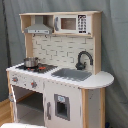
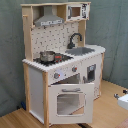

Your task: Play with the kitchen

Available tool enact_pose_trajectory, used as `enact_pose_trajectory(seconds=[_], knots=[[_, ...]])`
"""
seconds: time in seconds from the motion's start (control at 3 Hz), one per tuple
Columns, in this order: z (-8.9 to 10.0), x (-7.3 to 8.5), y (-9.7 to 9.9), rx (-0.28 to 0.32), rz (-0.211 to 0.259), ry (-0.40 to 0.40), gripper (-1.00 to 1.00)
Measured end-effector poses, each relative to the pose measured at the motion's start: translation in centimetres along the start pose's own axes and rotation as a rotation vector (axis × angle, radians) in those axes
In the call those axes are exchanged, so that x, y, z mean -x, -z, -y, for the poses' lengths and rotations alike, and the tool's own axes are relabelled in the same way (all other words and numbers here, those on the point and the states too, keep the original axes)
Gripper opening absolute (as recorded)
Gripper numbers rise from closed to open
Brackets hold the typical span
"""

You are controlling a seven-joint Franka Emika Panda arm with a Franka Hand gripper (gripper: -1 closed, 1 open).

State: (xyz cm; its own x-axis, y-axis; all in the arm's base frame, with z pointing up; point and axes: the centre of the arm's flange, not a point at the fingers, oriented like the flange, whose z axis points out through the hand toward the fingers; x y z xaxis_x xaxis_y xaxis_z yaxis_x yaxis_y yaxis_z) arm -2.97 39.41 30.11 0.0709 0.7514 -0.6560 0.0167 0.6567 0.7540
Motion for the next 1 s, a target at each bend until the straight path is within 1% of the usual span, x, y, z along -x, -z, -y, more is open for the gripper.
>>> enact_pose_trajectory(seconds=[0.33, 0.67, 1.0], knots=[[-1.1, -1.6, -1.3, -0.030, 0.026, -0.034, 1.00], [-2.5, -3.3, -2.7, -0.037, 0.020, -0.044, 1.00], [-5.0, -4.2, -3.6, -0.027, 0.010, -0.095, 1.00]])
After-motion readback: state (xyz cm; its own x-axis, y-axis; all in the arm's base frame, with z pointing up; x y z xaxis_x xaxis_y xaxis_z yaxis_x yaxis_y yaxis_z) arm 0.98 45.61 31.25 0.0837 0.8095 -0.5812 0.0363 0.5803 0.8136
